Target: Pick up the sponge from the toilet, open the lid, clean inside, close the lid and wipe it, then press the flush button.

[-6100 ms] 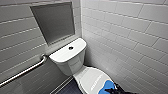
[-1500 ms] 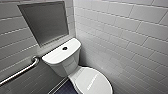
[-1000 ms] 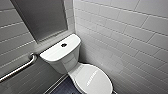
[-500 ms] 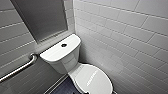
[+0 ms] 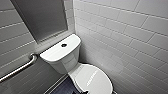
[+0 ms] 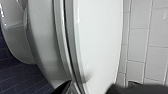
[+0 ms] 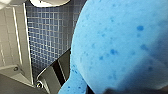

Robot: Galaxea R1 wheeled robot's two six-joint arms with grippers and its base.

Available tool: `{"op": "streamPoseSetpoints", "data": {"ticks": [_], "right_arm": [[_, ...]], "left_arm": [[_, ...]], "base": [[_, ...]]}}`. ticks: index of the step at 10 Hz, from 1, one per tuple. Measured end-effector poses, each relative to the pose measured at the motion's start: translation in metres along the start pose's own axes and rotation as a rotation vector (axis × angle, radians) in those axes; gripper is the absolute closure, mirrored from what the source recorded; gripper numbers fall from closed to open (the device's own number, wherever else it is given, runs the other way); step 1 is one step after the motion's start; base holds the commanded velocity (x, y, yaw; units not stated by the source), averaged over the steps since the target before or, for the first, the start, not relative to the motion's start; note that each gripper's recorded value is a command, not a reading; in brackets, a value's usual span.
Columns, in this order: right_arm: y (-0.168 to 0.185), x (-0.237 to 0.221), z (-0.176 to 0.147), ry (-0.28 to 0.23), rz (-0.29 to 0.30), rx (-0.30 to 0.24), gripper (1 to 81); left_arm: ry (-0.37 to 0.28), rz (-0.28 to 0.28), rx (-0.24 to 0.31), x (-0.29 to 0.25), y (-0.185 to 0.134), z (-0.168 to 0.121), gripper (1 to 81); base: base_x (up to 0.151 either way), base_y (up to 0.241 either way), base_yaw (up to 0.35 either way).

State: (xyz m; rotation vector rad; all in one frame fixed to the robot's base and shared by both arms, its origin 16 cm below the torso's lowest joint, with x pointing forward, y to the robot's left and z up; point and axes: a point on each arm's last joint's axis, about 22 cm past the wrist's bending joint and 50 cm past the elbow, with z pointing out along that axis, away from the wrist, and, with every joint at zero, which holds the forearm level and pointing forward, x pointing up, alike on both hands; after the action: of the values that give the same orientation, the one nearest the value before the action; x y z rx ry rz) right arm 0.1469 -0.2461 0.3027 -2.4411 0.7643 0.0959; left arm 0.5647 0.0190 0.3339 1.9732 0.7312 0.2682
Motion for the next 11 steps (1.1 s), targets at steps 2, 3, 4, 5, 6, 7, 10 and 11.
{"op": "streamPoseSetpoints", "data": {"ticks": [2, 3, 4, 5, 6, 7, 10, 11], "right_arm": [[0.003, -0.004, 0.000, -0.009, 0.009, -0.007, 81.1], [0.005, -0.008, 0.000, -0.019, 0.016, -0.014, 81.1], [0.006, -0.008, 0.000, -0.018, 0.019, -0.015, 81.1], [0.006, -0.009, -0.001, -0.021, 0.019, -0.016, 81.1], [0.006, -0.008, 0.000, -0.019, 0.019, -0.015, 81.1], [0.006, -0.008, 0.000, -0.019, 0.019, -0.015, 81.1], [0.003, -0.009, 0.000, -0.020, 0.021, -0.009, 81.1], [0.003, -0.010, 0.000, -0.021, 0.021, -0.009, 81.1]], "left_arm": [[0.002, -0.007, 0.014, 0.000, -0.010, 0.004, 1.0], [-0.006, -0.017, 0.020, -0.004, -0.015, 0.006, 1.0], [-0.007, -0.017, 0.017, -0.003, -0.013, 0.010, 1.0], [-0.003, -0.009, 0.009, 0.002, -0.007, 0.012, 1.0], [0.002, -0.005, 0.004, 0.006, -0.003, 0.013, 1.0], [0.002, -0.005, 0.005, 0.006, -0.004, 0.013, 1.0], [0.004, -0.003, 0.006, 0.002, -0.003, 0.023, 1.0], [0.008, 0.002, 0.008, 0.003, -0.002, 0.027, 1.0]], "base": [[0.000, 0.000, 0.000], [0.000, 0.000, 0.000], [0.000, 0.000, 0.000], [0.000, 0.000, 0.000], [0.000, 0.000, 0.000], [0.000, 0.000, 0.000], [0.000, 0.000, 0.000], [0.000, 0.000, 0.000]]}}
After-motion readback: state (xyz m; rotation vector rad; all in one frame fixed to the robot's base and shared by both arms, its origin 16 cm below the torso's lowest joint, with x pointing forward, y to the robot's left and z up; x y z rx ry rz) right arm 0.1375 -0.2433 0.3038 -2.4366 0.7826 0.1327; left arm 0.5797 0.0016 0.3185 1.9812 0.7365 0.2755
